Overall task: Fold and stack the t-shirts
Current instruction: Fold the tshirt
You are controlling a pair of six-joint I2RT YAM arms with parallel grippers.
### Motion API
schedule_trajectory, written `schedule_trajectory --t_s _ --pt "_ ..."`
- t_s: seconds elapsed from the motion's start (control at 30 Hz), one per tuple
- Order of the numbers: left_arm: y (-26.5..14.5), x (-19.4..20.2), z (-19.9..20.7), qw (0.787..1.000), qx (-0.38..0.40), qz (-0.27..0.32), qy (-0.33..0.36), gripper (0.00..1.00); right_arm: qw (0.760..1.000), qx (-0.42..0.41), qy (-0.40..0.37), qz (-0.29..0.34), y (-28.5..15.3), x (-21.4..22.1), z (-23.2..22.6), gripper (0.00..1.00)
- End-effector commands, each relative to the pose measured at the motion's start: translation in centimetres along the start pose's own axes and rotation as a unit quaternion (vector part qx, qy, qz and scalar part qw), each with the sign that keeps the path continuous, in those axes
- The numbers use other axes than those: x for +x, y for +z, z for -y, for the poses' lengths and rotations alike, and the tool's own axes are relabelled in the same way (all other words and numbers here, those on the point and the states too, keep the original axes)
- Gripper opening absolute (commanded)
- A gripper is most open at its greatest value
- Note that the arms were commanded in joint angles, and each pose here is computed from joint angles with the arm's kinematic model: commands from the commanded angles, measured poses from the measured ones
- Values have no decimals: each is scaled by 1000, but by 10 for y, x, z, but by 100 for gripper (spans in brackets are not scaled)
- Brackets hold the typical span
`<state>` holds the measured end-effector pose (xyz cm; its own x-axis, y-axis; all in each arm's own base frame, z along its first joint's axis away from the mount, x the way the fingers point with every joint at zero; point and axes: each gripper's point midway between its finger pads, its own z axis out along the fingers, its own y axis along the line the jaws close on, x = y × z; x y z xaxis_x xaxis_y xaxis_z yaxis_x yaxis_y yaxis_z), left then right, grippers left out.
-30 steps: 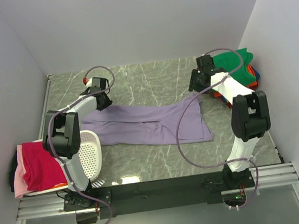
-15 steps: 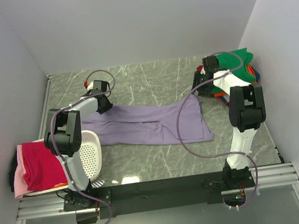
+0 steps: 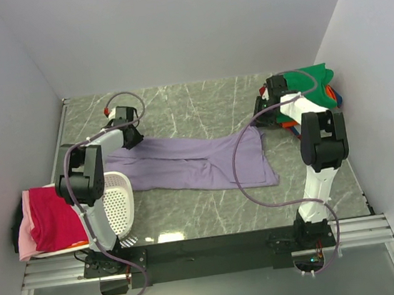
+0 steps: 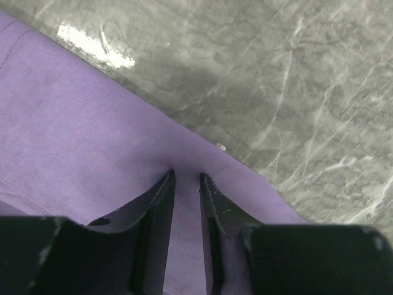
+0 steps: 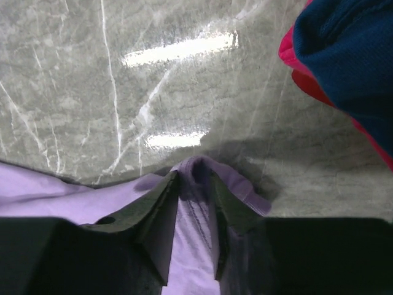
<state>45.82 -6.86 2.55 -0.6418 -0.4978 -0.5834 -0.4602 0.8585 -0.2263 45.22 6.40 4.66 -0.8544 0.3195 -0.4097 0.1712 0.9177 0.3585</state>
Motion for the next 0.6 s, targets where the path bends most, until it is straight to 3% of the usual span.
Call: schedule_trajectory --t_s 0.0,0.1,0.13,0.17,0.57 --pt "3 13 -26 999 -30 -22 -1 30 1000 1 -5 -3 -1 1 3 31" --pt "3 11 -27 999 -29 -20 -4 30 1000 -12 -7 -5 -2 1 -1 16" --pt "3 10 -27 999 -28 -19 -5 30 1000 -15 -8 -5 -3 1 -3 4" --pt "2 10 -27 999 -28 -19 -5 30 1000 -18 -9 -5 -4 0 -4 0" --pt "0 0 -43 999 -40 -9 -23 30 991 75 20 107 -55 -37 19 0"
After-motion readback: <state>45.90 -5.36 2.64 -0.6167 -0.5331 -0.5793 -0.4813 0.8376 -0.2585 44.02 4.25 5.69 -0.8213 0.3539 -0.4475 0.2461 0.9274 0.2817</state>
